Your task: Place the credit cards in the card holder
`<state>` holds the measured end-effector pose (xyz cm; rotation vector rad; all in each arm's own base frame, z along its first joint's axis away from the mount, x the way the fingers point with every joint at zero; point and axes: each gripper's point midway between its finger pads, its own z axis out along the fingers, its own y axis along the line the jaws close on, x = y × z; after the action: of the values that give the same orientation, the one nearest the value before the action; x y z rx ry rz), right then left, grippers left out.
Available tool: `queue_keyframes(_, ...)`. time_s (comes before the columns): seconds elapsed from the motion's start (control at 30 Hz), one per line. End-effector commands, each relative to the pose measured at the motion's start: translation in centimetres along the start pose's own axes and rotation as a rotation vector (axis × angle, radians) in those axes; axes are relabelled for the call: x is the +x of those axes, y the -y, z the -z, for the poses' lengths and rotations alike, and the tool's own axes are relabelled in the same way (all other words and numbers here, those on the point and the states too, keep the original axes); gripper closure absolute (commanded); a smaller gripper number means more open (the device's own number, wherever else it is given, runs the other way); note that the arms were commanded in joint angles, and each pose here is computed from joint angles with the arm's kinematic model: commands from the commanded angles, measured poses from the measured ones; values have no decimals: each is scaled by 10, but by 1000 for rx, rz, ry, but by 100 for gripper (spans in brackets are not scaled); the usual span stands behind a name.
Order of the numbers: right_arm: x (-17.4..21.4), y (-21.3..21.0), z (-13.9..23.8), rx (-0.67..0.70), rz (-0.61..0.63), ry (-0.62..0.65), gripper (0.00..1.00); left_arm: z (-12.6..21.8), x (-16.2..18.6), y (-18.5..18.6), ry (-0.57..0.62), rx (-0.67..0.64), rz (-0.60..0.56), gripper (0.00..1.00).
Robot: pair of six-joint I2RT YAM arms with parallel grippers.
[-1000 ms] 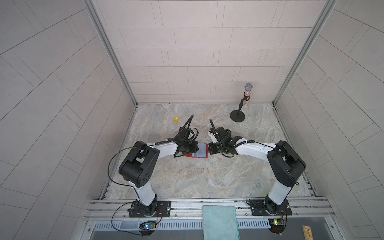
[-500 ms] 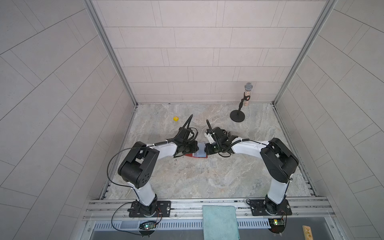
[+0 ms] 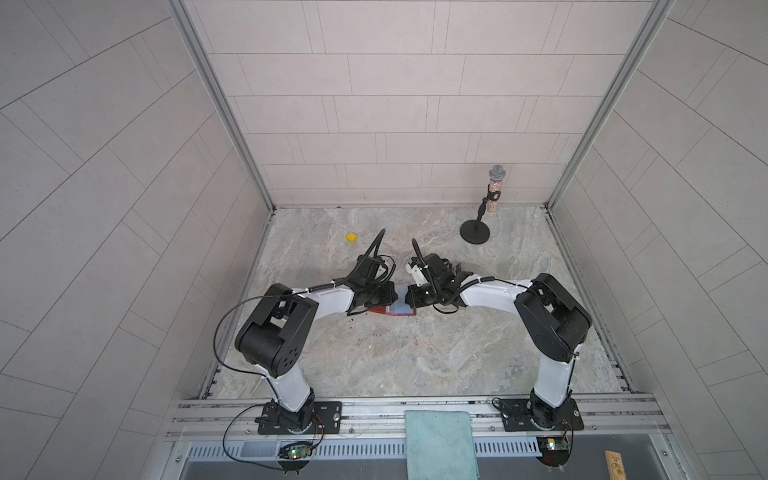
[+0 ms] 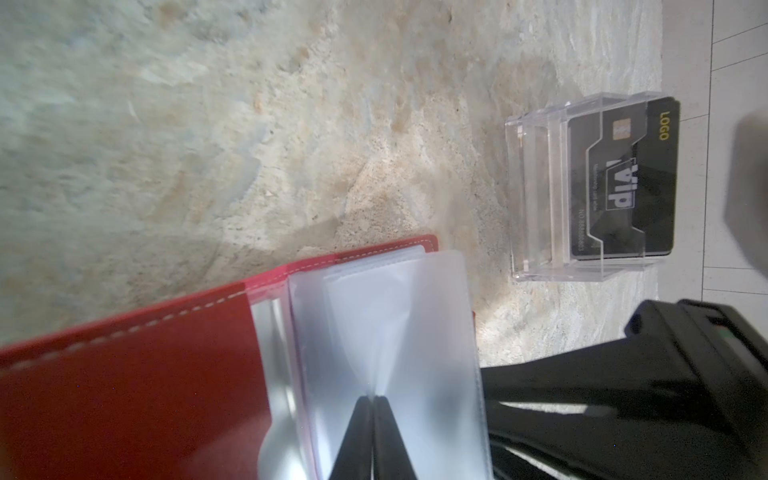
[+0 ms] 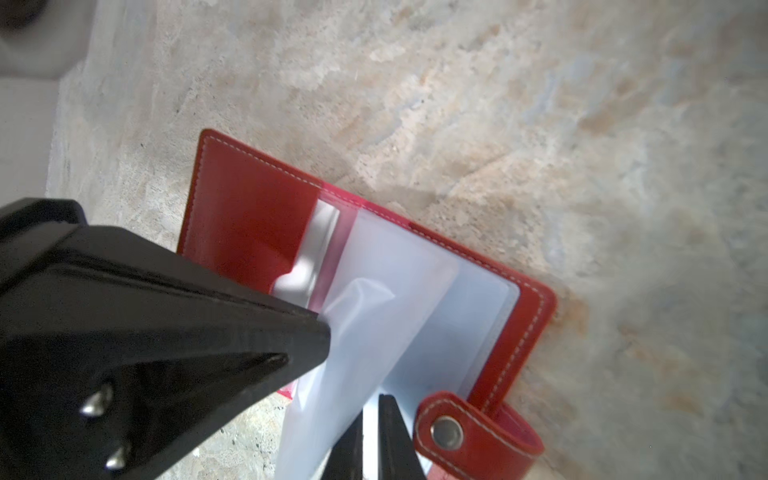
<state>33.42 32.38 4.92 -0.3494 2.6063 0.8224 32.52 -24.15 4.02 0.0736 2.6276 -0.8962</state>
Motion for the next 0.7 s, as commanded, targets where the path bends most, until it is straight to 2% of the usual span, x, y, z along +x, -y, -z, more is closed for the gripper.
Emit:
queue_keyframes(0.0,-7,-9,-7,-40,-14,16,85,11,-4,10,34,24,-23,81)
queue_keyframes(0.13,-10,-13,-9,-59,-11,21,83,19,-7,10,57,3,-43,71)
queue_keyframes(0.27,-15,-22,-11,-93,-3,20,79,33,-12,6,103,-46,-63,68)
queue_keyframes(0.47,-14,-31,-22,-120,9,-5,75,58,-20,3,189,-108,-100,67)
queue_keyframes(0.67,-11,-31,-33,-101,19,-28,75,65,-20,3,201,-122,-119,68)
